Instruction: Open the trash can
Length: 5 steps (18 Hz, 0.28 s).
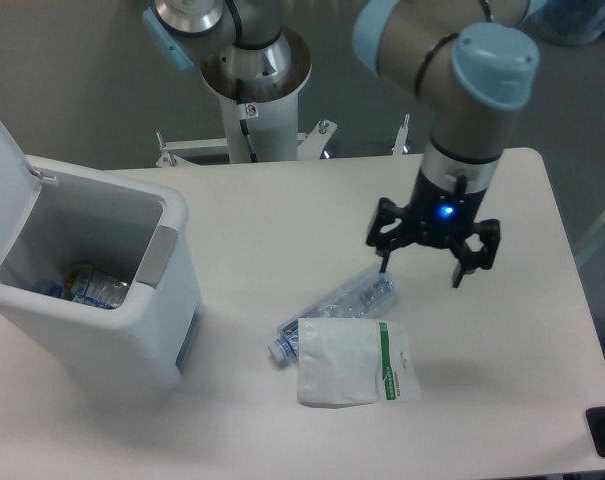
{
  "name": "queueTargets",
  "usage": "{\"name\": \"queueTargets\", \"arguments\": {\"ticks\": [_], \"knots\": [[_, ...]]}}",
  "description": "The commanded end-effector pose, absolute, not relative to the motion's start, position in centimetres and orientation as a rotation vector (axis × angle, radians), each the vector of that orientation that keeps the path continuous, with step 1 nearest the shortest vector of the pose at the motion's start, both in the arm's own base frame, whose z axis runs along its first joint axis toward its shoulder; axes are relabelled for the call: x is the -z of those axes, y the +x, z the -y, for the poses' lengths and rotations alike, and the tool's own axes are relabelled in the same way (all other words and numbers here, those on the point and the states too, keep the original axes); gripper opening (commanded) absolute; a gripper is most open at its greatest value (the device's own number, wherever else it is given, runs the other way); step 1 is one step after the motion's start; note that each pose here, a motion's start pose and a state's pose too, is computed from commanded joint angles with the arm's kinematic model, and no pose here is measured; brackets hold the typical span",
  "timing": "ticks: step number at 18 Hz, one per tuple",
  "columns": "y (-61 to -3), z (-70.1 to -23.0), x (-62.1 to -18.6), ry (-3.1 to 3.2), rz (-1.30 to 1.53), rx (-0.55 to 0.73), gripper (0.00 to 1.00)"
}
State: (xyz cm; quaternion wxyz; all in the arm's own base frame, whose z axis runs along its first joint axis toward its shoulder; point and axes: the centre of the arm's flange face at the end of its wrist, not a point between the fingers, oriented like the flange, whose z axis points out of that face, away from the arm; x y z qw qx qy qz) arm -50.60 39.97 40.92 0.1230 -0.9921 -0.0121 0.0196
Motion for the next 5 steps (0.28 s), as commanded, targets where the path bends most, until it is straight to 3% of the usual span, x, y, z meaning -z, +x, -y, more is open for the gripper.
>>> {"name": "queueTargets", "arguments": {"ticks": [5], "knots": [[-53.2, -38.1, -37.1, -3.056, -0.29, -0.106, 1.0]]}}
